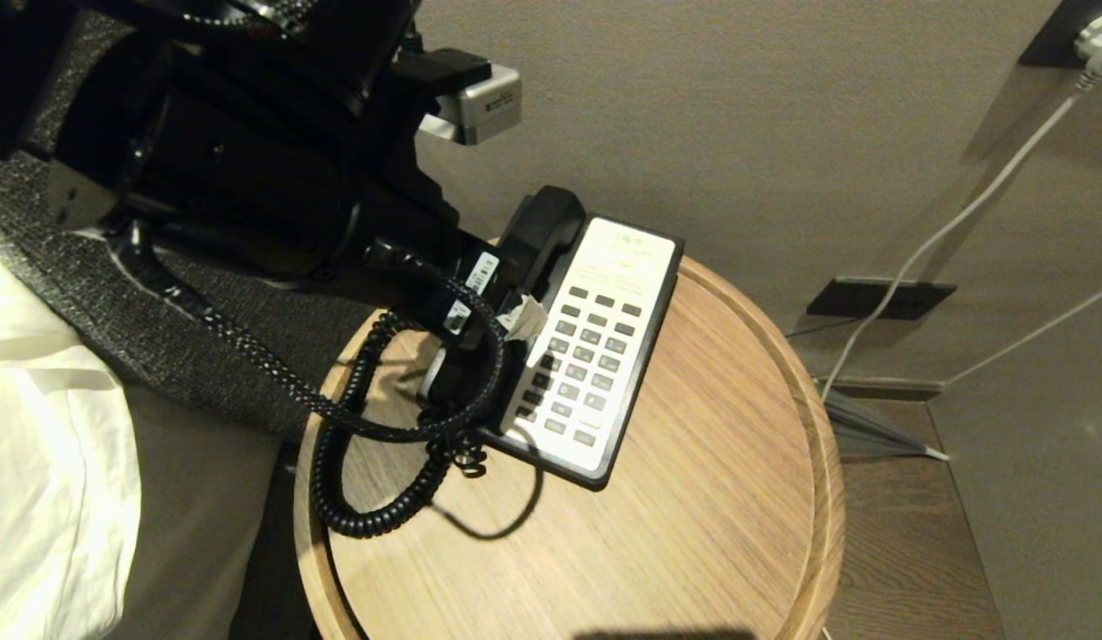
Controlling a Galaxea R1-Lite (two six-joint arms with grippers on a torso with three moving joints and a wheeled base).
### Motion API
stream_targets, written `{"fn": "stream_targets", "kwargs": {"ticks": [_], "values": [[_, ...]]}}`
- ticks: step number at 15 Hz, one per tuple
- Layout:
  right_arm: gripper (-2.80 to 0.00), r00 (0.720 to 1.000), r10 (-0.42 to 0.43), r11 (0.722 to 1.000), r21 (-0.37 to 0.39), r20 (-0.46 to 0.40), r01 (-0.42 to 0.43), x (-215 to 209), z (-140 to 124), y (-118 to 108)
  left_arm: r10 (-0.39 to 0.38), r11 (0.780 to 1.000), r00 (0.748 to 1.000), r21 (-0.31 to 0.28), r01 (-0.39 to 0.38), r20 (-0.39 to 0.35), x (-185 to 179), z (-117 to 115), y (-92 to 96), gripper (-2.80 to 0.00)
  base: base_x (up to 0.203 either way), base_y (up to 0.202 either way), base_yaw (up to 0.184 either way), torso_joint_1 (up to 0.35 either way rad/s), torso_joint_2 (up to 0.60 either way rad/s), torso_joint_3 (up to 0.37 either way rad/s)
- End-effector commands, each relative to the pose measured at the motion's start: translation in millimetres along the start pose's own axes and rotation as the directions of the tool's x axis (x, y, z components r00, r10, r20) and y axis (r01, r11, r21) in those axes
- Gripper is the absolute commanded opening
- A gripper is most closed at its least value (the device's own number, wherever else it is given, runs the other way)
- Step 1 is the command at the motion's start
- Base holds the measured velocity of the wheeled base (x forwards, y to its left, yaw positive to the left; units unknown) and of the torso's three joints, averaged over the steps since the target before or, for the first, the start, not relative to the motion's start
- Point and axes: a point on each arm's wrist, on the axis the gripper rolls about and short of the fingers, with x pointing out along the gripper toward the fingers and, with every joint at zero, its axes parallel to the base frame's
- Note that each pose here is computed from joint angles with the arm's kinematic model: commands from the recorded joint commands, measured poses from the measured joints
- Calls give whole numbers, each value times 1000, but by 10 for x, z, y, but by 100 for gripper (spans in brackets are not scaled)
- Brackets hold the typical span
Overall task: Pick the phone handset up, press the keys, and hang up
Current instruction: Pick up the desk phone handset
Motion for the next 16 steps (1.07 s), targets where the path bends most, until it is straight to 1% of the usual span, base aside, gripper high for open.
{"fn": "stream_targets", "kwargs": {"ticks": [1, 2, 9, 10, 11, 14, 16], "values": [[-280, 1000, 0, 1000, 0, -20, 0, 13, -59, -1, 25, 1000, 999, -5, -26, -21, 69, -8, -14, 0, 0, 0, 0, 0, 0, 0], [-280, 1000, 0, 1000, 0, -20, 0, 13, -59, -1, 39, 999, 999, -8, -39, -28, 93, -12, -18, 0, 0, 0, 0, 0, 0, 0], [-280, 1000, 0, 1000, 0, -20, 0, 13, -59, -1, 44, 999, 998, -12, -45, -40, 141, -28, -27, 0, 0, 0, 0, 0, 0, 0], [-280, 1000, 0, 1000, 0, -20, 0, 13, -59, -1, 44, 999, 998, -21, -45, -41, 148, -27, -29, -180, 0, 0, 0, 0, 0, 0], [-280, 1000, 0, 1000, 0, -20, 0, 13, -59, -1, 45, 999, 998, -26, -46, -44, 152, -30, -26, -280, 0, 0, 0, 0, 0, 0], [-280, 1000, 0, 1000, 0, -20, 0, 13, -59, -1, 45, 998, 998, -33, -46, -49, 170, -39, -27, -280, 0, 0, 0, 0, 0, 0], [-280, 1000, 0, 1000, 0, -20, 0, 13, -59, -1, 44, 998, 998, -49, -46, -52, 179, -47, -33, -280, 0, 0, 0, 0, 0, 0]]}}
